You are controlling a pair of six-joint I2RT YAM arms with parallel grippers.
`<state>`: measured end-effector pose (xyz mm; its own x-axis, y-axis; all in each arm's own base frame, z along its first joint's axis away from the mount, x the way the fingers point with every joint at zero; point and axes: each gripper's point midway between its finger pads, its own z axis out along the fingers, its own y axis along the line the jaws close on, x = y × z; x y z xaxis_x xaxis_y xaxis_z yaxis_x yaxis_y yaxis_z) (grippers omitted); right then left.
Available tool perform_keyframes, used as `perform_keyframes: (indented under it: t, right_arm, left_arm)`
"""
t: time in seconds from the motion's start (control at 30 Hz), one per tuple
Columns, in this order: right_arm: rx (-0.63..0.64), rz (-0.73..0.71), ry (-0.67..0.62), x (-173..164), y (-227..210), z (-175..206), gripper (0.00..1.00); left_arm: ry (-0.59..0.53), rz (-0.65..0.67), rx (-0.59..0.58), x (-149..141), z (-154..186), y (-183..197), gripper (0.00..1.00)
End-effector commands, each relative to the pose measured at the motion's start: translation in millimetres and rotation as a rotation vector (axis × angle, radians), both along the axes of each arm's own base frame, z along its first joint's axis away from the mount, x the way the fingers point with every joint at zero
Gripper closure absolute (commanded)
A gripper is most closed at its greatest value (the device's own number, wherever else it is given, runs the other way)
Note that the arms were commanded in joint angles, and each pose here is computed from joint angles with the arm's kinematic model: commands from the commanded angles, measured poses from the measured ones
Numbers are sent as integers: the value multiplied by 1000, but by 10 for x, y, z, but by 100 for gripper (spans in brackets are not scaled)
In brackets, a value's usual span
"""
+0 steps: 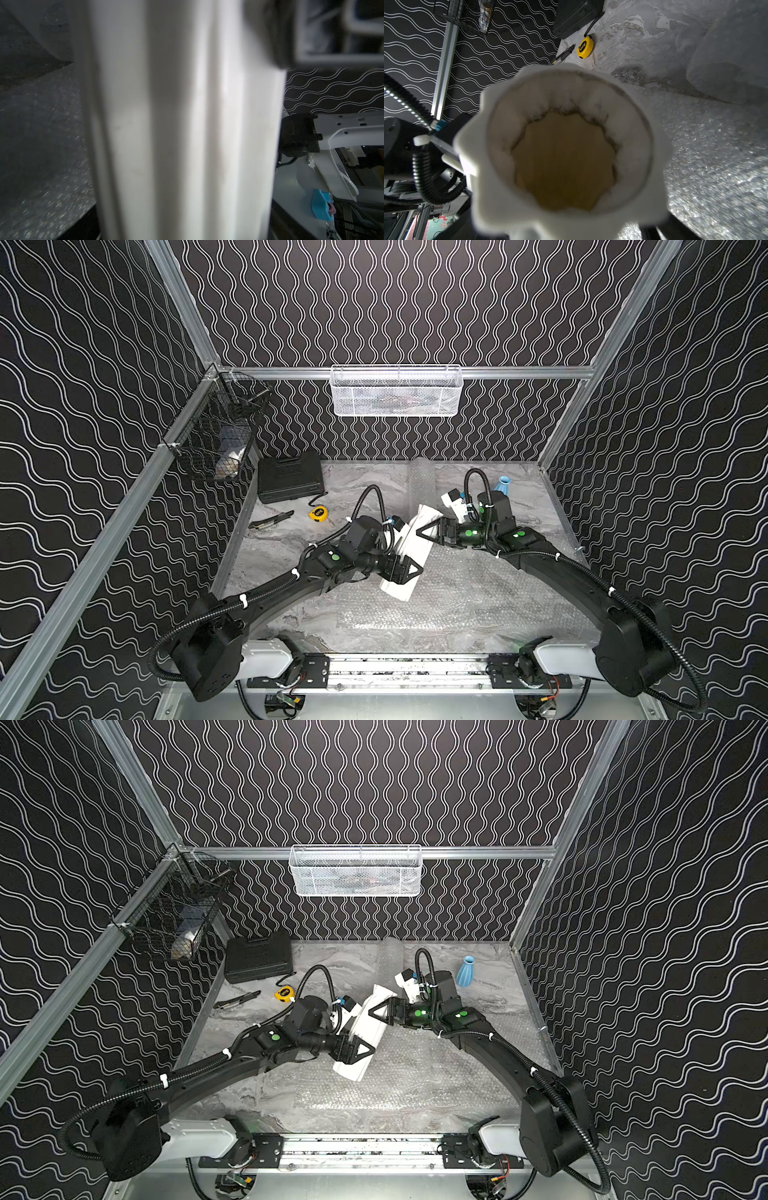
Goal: Unwrap the vase from the bubble wrap
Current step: Pick up the vase from the bubble wrap.
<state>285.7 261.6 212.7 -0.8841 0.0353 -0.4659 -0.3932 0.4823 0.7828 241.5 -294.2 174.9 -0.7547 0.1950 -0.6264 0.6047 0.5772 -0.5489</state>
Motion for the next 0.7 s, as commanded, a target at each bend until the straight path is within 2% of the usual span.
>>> perform_keyframes:
  t: [0.0,0.47,0.67]
  right_arm:
    - [43,25,-36,1,49,121,5]
    - [72,67,-16,-66,97,98,5]
    - [59,61,-5,-71,92,45,12]
  left_arm:
    - [-115,-73,-102,1,316,-165,23]
    - [-106,-109,-90,-85,256,-297,23]
    - [-109,-101,-78,-81,234,-299,23]
